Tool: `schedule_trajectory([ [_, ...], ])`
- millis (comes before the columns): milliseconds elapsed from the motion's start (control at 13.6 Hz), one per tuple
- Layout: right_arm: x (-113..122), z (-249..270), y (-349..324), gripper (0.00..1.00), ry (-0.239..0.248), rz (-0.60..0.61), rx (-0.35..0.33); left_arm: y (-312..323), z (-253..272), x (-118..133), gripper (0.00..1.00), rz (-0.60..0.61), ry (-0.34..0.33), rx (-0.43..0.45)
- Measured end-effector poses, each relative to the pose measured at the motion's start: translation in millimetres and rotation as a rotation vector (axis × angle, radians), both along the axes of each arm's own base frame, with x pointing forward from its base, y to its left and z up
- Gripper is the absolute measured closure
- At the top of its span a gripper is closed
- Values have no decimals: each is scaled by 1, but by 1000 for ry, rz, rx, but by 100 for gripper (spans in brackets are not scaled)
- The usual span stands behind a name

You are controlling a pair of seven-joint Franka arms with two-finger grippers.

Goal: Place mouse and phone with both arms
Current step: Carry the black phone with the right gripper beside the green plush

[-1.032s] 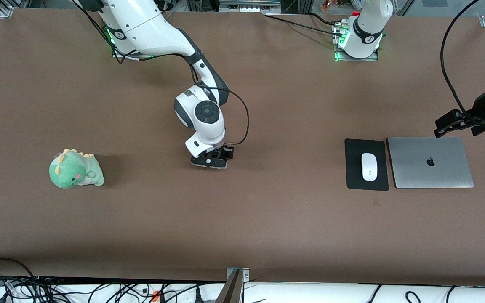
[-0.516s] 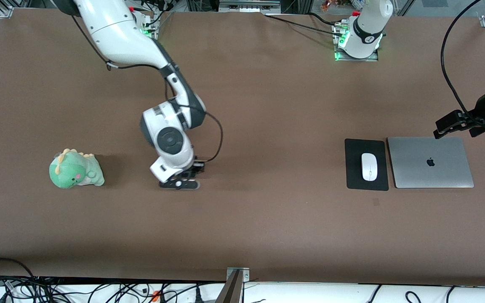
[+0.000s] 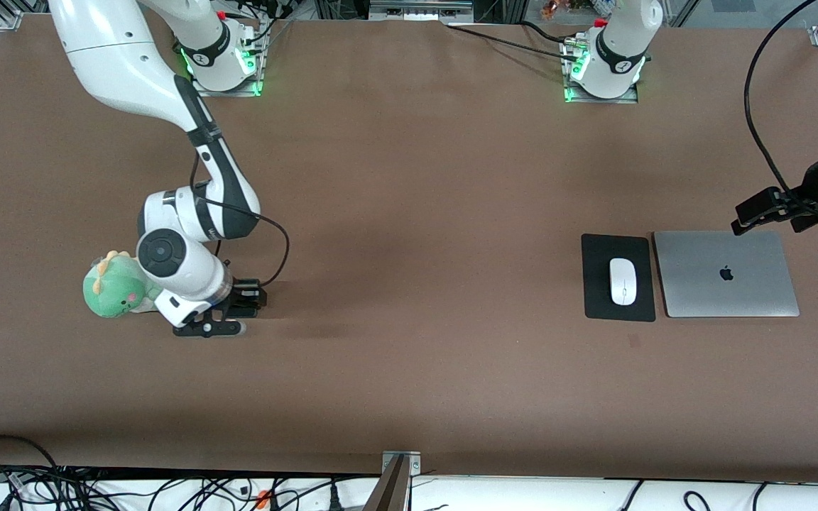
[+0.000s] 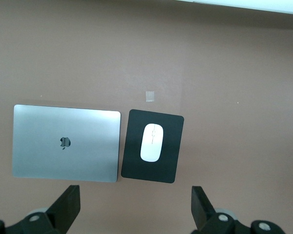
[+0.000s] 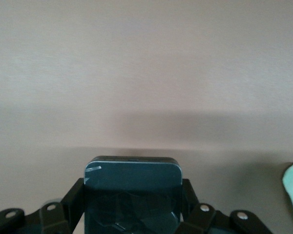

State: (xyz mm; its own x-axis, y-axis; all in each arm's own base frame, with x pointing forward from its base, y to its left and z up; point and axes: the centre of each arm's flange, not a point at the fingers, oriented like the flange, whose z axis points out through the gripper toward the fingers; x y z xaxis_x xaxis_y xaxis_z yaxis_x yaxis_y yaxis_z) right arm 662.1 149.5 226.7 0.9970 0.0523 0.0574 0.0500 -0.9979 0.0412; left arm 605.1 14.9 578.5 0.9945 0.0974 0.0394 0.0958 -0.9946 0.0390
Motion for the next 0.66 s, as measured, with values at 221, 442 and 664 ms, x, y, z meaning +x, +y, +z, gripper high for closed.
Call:
schedule_trajectory([
  [221,-26,-30,-46,20,-35,56,4,0,-6,2,0,-1,10,-1],
  [442,-39,-40,-65,20,-56,69,5,0,-6,3,0,-2,10,-1],
  [664,-46,-47,-66,20,-69,72,7,0,-5,3,0,-2,8,-1],
])
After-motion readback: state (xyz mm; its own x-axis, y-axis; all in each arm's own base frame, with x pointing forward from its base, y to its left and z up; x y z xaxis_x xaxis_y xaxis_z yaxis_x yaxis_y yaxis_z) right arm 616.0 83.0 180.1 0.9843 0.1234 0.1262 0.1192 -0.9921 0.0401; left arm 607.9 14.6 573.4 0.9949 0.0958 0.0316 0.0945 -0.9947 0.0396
